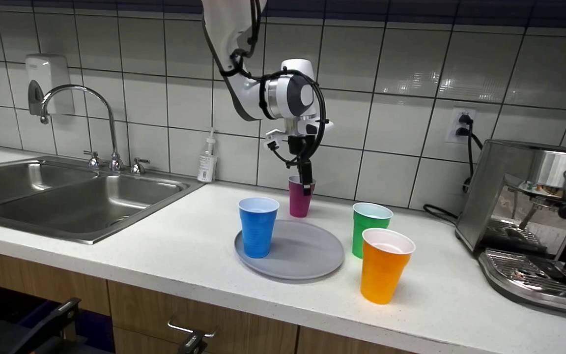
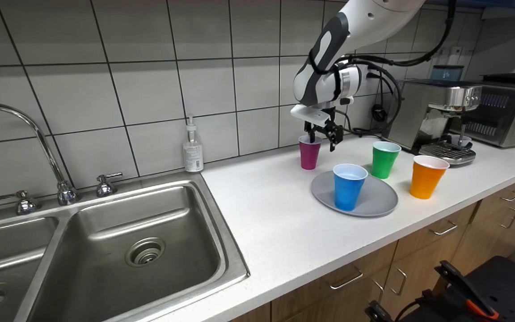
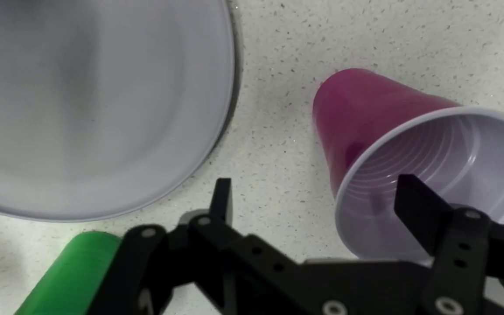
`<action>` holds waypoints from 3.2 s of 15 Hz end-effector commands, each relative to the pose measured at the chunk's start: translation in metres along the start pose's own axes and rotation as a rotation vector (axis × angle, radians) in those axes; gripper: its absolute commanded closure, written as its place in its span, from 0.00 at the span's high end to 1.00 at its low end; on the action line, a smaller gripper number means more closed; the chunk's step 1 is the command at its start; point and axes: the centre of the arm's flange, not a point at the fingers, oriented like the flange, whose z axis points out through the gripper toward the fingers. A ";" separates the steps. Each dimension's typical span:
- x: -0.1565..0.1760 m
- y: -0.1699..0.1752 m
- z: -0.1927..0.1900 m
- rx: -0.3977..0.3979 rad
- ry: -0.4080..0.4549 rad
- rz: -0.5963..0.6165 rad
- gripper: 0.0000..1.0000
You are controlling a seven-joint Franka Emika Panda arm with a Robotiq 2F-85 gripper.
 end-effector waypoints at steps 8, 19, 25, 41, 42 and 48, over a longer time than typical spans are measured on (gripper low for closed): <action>0.010 -0.015 0.006 -0.019 -0.027 0.019 0.10; 0.010 -0.012 -0.009 0.004 -0.018 0.016 0.01; 0.009 -0.002 -0.023 0.017 -0.008 0.015 0.01; 0.000 0.063 -0.058 -0.004 -0.035 0.015 0.01; -0.001 0.068 -0.060 -0.009 -0.034 0.012 0.01; -0.007 0.096 -0.064 -0.030 -0.009 -0.025 0.01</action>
